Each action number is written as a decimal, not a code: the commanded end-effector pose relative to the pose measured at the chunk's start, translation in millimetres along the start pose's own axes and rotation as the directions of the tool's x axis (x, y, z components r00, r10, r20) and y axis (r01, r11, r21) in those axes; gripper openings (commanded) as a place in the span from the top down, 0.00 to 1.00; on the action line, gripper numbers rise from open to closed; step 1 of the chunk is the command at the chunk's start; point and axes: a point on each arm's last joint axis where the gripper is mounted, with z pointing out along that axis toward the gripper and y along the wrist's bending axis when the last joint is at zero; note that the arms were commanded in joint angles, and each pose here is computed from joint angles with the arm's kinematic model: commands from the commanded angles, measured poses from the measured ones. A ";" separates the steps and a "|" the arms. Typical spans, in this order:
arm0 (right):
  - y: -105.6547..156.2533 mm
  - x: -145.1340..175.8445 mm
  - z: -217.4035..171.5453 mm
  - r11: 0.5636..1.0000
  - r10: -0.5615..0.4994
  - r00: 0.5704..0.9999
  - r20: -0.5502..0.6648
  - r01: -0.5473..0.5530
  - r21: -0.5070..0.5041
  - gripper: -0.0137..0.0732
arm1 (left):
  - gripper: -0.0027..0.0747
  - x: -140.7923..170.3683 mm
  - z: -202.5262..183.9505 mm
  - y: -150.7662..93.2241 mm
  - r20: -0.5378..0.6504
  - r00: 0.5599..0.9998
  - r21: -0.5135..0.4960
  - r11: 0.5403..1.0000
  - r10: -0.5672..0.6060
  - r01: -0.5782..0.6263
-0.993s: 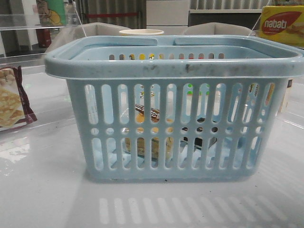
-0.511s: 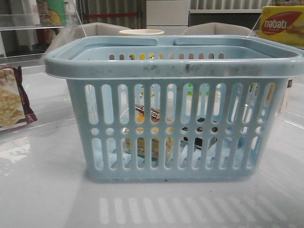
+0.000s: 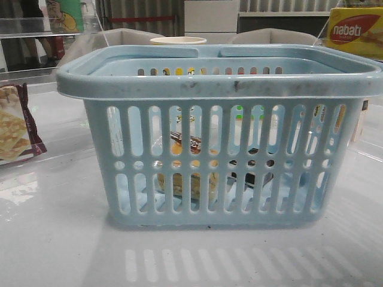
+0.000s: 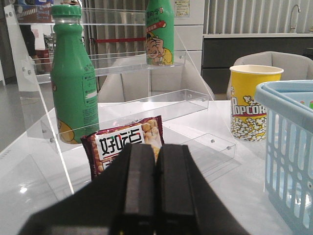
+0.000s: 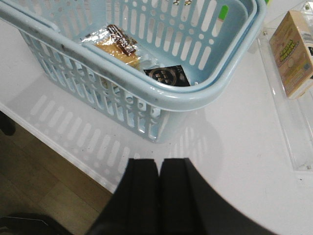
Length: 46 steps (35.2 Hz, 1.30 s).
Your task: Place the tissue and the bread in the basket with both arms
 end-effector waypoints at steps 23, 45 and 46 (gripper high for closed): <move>-15.1 84.1 4.9 0.891 -0.019 0.820 0.572 -0.246 0.381 0.81 | 0.85 -9.5 -1.9 1.0 0.106 0.994 -0.010 1.000 -0.007 0.008; -16.8 126.6 31.9 0.860 0.026 0.737 0.675 -0.361 0.361 0.81 | 0.85 -9.5 -1.9 1.0 0.106 0.994 -0.010 1.000 -0.007 0.008; -16.8 126.6 31.9 0.860 0.026 0.737 0.675 -0.361 0.361 0.81 | 0.85 -9.5 -1.9 1.0 0.106 0.994 -0.010 1.000 -0.007 0.008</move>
